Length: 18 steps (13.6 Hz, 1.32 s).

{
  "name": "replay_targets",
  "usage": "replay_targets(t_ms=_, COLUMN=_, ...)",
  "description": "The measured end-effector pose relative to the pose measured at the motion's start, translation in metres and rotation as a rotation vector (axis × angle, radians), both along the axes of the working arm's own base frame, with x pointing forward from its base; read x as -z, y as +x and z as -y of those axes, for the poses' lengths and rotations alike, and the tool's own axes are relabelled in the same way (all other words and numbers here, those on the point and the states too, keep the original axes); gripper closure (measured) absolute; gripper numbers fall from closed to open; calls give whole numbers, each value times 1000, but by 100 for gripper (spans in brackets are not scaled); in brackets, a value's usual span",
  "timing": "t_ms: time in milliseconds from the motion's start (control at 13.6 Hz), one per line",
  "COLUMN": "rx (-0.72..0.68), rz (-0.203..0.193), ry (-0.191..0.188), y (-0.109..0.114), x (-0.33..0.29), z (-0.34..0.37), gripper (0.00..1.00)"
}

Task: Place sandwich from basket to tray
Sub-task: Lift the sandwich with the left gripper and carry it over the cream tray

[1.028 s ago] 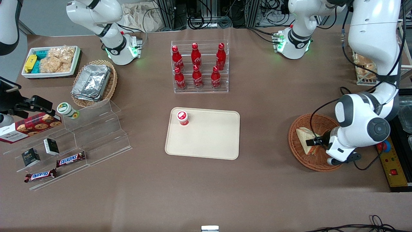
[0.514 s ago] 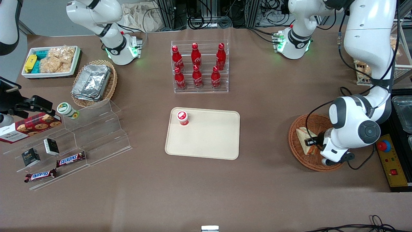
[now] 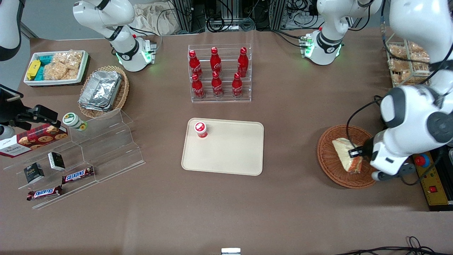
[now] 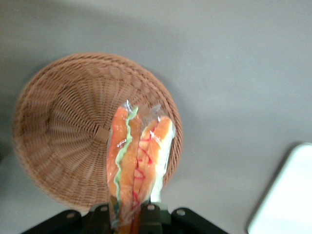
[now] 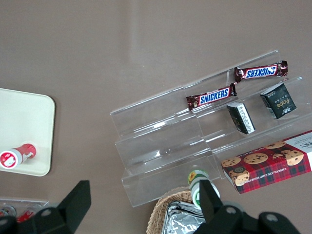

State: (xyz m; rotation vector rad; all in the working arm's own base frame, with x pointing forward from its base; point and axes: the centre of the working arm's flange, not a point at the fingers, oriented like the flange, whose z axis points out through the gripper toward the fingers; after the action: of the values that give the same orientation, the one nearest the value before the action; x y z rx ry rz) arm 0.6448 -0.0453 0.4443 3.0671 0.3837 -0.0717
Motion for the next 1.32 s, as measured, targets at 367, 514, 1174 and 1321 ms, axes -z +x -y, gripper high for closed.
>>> replay_targets(t_ms=367, rx=40, rz=-41, ry=59, y=-43, x=-124, z=48, gripper=85)
replay_targets(t_ms=514, rx=41, rz=-62, ry=79, y=-61, x=-157, z=86, gripper=85)
replay_targets(t_ms=1174, rx=-47, rz=-131, ry=32, y=-99, x=-109, z=305, gripper=85)
replay_targets(t_ms=1321, rx=-71, rz=-139, ry=-1, y=-74, x=-60, z=319, gripper=85)
